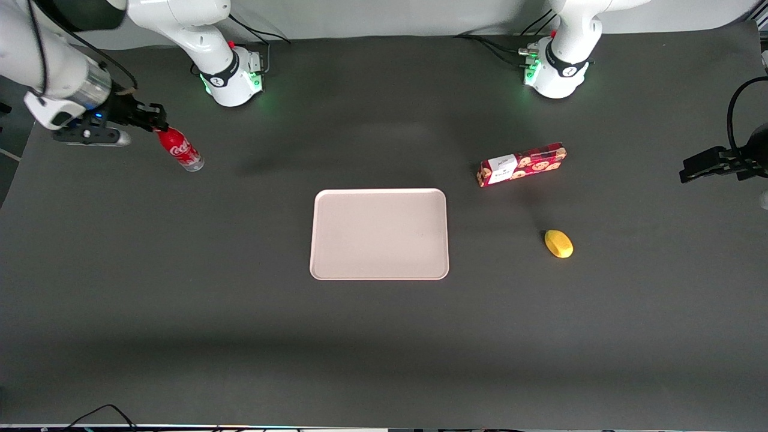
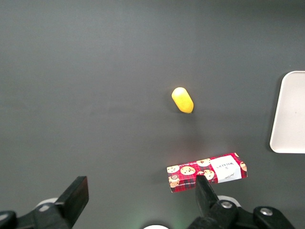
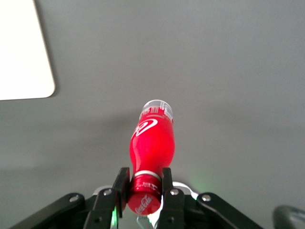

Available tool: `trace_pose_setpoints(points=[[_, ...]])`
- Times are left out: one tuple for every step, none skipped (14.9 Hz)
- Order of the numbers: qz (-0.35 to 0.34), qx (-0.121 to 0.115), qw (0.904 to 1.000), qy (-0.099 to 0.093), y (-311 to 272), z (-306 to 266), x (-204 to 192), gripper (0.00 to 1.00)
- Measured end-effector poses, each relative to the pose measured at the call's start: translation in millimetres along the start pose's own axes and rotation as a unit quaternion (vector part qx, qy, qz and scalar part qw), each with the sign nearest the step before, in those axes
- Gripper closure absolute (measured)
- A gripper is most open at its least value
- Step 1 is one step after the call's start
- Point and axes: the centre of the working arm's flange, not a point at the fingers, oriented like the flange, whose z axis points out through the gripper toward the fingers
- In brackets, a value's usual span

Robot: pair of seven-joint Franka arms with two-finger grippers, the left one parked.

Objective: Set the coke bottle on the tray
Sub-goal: 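Carry the held bottle over the white tray with the right gripper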

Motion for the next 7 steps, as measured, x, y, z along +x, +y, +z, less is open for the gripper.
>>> trace_pose_setpoints(points=[[-0.004, -0.002, 1.0000, -0.005, -9, -27, 5, 0.69], [-0.003, -0.001, 0.9999, -0.010, -20, -51, 10, 0.69], [0.002, 0.004, 0.9999, -0.014, -34, -71, 16, 0.69], [0.005, 0.011, 0.9998, -0.016, -48, -88, 21, 0.69], [0.010, 0.016, 0.9997, -0.018, -64, -102, 26, 0.69], [0.018, 0.022, 0.9994, -0.020, -81, -112, 30, 0.69], [0.029, 0.031, 0.9988, -0.022, -100, -117, 34, 0.69]])
